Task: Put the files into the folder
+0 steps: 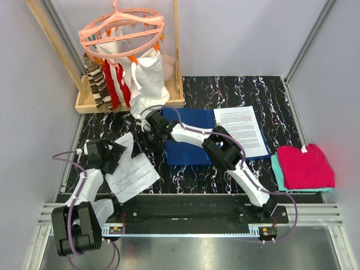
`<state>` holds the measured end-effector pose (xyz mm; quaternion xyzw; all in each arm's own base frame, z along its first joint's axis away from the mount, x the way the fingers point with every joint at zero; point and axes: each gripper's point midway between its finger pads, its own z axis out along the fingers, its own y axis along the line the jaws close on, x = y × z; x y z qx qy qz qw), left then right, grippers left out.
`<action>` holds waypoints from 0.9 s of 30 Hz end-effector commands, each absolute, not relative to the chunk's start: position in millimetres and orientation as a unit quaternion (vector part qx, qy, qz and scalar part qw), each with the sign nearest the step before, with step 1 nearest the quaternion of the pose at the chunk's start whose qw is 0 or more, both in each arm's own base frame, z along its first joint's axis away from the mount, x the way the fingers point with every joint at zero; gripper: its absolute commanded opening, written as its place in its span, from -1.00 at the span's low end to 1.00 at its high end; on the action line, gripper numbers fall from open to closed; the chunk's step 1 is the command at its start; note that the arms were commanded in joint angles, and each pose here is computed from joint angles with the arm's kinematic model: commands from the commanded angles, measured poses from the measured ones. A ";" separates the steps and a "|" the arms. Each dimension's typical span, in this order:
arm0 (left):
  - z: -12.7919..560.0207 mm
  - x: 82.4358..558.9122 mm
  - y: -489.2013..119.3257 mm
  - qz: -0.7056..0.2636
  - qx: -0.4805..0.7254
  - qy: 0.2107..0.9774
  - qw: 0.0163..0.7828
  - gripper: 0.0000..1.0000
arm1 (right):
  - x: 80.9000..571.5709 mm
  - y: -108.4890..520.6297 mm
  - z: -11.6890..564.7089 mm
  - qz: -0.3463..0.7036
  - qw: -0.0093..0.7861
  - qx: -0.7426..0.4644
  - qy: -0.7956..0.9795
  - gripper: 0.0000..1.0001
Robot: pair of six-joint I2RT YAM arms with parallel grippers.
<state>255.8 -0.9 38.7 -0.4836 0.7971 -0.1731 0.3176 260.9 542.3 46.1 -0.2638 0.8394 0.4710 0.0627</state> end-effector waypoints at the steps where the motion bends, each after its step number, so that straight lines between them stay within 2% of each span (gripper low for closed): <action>1: 34.9 255.4 -4.8 -0.184 -0.482 0.798 0.310 0.98 | 252.6 551.0 93.3 0.520 0.077 -0.265 0.808 0.55; 9: 29.5 254.3 -8.4 -0.188 -0.477 0.806 0.297 0.98 | 260.7 554.5 86.4 0.521 0.089 -0.265 0.807 0.44; 10: 30.5 254.8 -8.5 -0.189 -0.476 0.805 0.299 0.98 | 262.0 554.9 84.0 0.520 0.088 -0.263 0.808 0.29; 19: 52.0 258.2 -6.3 -0.191 -0.462 0.802 0.326 0.97 | 267.4 556.8 102.7 0.521 0.112 -0.261 0.805 -0.45; 20: 55.3 258.8 -6.0 -0.192 -0.459 0.803 0.330 0.97 | 267.9 557.1 105.9 0.522 0.114 -0.261 0.804 -0.59; 22: 68.4 261.1 -6.2 -0.196 -0.447 0.802 0.345 0.97 | 268.5 558.8 115.4 0.528 0.118 -0.260 0.800 -0.74; 23: 80.2 265.9 -5.6 -0.199 -0.434 0.802 0.360 0.97 | 266.9 560.4 118.9 0.530 0.117 -0.259 0.799 -0.90; 25: 94.1 267.1 -5.2 -0.199 -0.414 0.803 0.379 0.98 | 266.3 562.6 129.8 0.535 0.120 -0.260 0.795 -1.00; 27: 116.9 272.5 -6.8 -0.209 -0.389 0.801 0.404 0.98 | 263.1 566.5 147.4 0.541 0.130 -0.263 0.788 -1.00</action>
